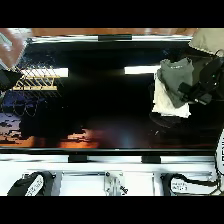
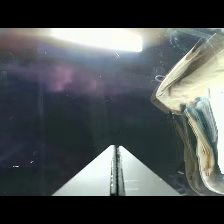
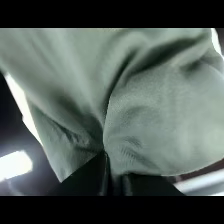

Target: Fold the shirts.

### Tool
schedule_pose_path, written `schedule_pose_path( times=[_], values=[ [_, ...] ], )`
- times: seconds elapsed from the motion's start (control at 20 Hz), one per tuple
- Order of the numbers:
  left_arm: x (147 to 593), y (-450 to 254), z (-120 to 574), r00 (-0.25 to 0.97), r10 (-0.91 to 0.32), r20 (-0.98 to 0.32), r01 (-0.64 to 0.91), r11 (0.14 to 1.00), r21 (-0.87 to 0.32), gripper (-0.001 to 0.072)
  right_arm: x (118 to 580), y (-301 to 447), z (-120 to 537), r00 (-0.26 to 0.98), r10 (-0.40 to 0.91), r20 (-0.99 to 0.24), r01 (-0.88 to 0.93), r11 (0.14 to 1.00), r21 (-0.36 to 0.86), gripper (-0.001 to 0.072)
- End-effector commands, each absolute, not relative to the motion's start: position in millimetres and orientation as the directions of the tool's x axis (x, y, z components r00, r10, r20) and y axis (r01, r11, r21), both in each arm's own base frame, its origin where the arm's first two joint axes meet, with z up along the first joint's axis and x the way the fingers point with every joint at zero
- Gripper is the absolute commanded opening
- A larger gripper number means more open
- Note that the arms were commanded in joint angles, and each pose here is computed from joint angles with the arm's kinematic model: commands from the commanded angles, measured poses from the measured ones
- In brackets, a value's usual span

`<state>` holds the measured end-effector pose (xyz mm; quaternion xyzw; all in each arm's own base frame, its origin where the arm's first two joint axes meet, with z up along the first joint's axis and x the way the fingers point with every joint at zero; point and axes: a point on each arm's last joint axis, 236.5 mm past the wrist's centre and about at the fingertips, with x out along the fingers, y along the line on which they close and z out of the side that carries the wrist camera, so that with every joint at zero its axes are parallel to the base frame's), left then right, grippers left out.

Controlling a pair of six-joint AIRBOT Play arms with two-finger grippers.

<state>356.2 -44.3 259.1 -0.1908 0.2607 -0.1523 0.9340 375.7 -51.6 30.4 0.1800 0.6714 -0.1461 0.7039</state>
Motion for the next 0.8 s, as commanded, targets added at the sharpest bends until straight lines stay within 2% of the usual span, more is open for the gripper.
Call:
schedule_pose_path(
  times=[0.0,0.05,0.2,0.3,0.4,0.45,0.5,0.55,0.6,0.7,0.75],
  values=[
    [356.3,-45.0,259.0,0.816,-0.387,-0.429,0.186,0.879,-0.439,0.0036,344.1,-43.1,15.7,-0.071,0.066,-0.995,0.478,0.878,0.024,0.0503],
    [356.8,-44.8,258.3,0.815,-0.387,-0.430,0.185,0.879,-0.440,0.0036,347.2,-43.1,23.7,-0.049,0.065,-0.997,0.445,0.895,0.036,0.0586],
    [358.7,-45.5,253.7,0.806,-0.393,-0.441,0.184,0.876,-0.446,0.0035,364.9,-47.3,75.3,0.091,0.036,-0.995,0.395,0.916,0.069,0.0585],
    [355.1,-58.0,245.8,0.771,-0.430,-0.469,0.232,0.876,-0.423,0.0034,381.7,-47.0,130.5,0.262,0.019,-0.965,0.333,0.937,0.109,0.0583],
    [346.6,-76.8,222.2,0.701,-0.444,-0.559,0.286,0.892,-0.350,0.0033,408.8,-24.8,193.7,0.506,0.043,-0.862,0.247,0.950,0.192,0.0583],
    [345.1,-81.8,205.3,0.670,-0.408,-0.621,0.277,0.913,-0.301,0.0033,423.5,0.9,222.8,0.621,0.083,-0.780,0.171,0.956,0.238,0.0582],
    [344.8,-84.0,187.9,0.641,-0.354,-0.681,0.258,0.935,-0.242,0.0033,432.1,29.8,240.1,0.679,0.122,-0.724,0.092,0.964,0.249,0.0582],
    [344.7,-85.4,167.8,0.605,-0.284,-0.744,0.238,0.956,-0.172,0.0032,436.1,62.3,242.9,0.694,0.149,-0.705,0.013,0.975,0.220,0.0582],
    [343.8,-85.8,147.2,0.559,-0.212,-0.801,0.227,0.969,-0.098,0.0033,435.7,85.9,229.9,0.673,0.129,-0.728,-0.038,0.989,0.140,0.0582],
    [333.8,-82.5,102.7,0.409,-0.037,-0.912,0.232,0.970,0.065,0.0034,424.7,116.6,173.5,0.558,0.008,-0.830,-0.042,0.999,-0.018,0.0582],
    [327.5,-82.4,85.8,0.329,0.025,-0.944,0.253,0.961,0.114,0.0036,415.4,137.5,140.2,0.462,0.020,-0.886,-0.063,0.998,-0.011,0.0582]
  ],
)
